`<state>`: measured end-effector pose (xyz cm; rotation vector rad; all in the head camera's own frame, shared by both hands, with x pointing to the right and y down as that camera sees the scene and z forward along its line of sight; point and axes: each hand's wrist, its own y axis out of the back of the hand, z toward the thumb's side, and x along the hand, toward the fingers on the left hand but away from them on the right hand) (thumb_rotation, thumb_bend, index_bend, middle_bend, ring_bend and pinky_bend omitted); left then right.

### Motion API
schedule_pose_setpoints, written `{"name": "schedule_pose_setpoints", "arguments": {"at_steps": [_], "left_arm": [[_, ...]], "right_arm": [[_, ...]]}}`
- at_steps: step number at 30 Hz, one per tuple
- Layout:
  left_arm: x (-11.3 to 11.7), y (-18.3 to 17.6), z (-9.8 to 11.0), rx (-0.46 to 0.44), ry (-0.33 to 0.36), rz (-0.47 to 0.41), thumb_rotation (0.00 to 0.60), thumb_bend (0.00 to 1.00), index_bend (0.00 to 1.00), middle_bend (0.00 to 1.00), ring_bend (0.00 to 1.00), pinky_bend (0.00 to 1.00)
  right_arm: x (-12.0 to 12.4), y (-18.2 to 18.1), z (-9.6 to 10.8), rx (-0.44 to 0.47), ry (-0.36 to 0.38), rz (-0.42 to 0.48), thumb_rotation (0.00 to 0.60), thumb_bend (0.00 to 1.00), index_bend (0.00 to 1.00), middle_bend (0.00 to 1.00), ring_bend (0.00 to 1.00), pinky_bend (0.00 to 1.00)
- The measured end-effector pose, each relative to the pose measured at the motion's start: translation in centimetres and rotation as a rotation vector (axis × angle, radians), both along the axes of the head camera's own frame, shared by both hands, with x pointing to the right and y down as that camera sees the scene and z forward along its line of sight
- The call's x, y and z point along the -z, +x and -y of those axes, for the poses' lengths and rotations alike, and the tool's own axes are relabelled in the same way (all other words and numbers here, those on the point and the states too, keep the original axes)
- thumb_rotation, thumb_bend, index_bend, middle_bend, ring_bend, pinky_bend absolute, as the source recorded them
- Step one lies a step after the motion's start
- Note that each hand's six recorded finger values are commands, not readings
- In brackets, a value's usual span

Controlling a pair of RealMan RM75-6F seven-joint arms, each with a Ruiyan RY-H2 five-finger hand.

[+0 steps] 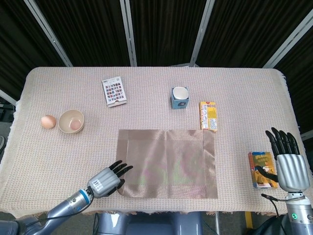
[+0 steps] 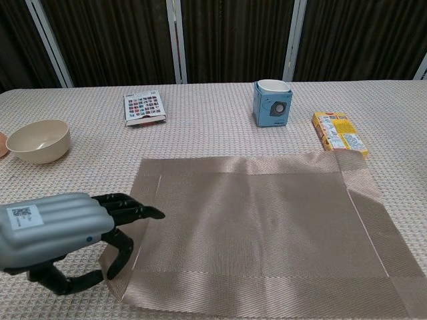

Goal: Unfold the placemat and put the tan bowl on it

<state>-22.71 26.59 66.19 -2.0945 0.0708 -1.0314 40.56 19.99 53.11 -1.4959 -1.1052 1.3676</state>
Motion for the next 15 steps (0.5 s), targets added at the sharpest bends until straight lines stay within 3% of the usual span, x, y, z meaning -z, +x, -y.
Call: {"name": "schedule_pose_setpoints", "arguments": {"at_steps": [15], "left_arm": [[0.8,-1.9,-1.7,0.004,-0.002,0.049,0.6,0.48,0.65,0.0,0.0,0.0]], "right_arm": [[0.1,-0.2,0.0,0.005,0.003,0.002,0.6,0.0,0.0,0.0,0.0,0.0]]}}
